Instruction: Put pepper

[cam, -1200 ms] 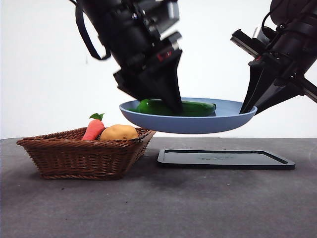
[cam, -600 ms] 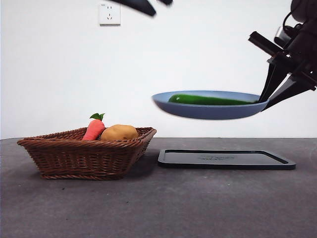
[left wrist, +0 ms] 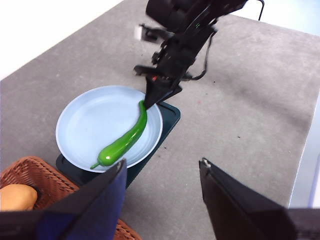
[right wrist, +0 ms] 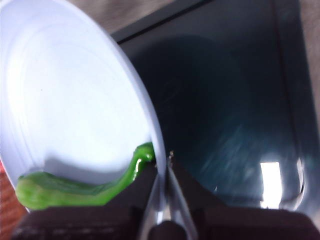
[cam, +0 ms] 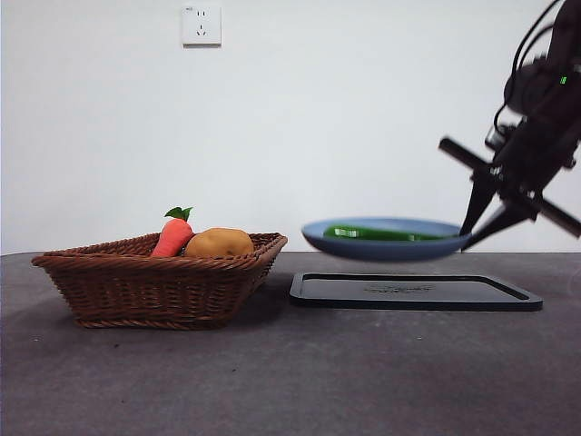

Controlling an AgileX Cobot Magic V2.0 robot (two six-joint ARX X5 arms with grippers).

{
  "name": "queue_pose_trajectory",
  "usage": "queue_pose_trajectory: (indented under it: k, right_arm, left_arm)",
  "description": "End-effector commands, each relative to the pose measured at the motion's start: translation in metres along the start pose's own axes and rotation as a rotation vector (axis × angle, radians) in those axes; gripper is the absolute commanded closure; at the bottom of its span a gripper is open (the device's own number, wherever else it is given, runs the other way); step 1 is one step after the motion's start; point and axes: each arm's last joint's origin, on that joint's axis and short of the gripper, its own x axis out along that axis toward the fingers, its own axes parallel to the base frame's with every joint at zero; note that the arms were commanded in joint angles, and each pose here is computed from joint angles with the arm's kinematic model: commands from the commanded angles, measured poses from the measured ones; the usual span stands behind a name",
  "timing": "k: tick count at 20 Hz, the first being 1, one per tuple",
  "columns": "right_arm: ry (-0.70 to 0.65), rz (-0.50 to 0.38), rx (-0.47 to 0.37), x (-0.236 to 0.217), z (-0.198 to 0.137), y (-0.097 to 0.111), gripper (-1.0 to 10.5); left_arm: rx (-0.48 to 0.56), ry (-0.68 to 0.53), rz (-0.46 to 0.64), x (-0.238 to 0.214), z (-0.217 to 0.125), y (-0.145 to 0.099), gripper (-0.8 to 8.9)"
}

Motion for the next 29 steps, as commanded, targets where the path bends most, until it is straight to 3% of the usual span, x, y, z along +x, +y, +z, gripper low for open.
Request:
queue_pose_trajectory:
  k: [1, 5, 12, 17, 20, 24, 29]
  right_arm:
    - [0.004, 0.003, 0.018, 0.016, 0.008, -0.008, 9.4]
    - [0.018, -0.039, 0.032, 0.031, 0.009, -0.022, 9.4]
    - [0.038, -0.041, 0.012, 0.031, 0.008, -0.023, 9.3]
    - [0.057, -0.055, 0.029, 0.027, 0.006, -0.025, 7.5]
    - [0.011, -0.099, 0.002, 0.002, 0.007, -0.021, 7.5]
    - [-0.074, -0.107, -0.099, -0.06, 0.0, 0.0, 7.5]
    - [-0.107, -0.083, -0.348, -0.15, -0.054, 0.048, 7.5]
  left_arm:
    - [0.001, -0.012, -0.005, -0.001, 0.005, -0.002, 5.53]
    - [0.0, -0.011, -0.005, -0.001, 0.005, -0.002, 5.53]
    - [0.0, -0.011, -0.004, -0.001, 0.005, -0.002, 5.53]
    - [-0.001, -0.007, -0.004, -0.001, 0.004, -0.002, 5.53]
    - [-0.001, -0.003, -0.005, -0.001, 0.004, -0.002, 5.53]
    - [-0.002, 0.001, -0.004, -0.001, 0.004, -0.002, 5.53]
    - [-0.005, 0.013, -0.008, -0.001, 0.002, -0.002, 5.55]
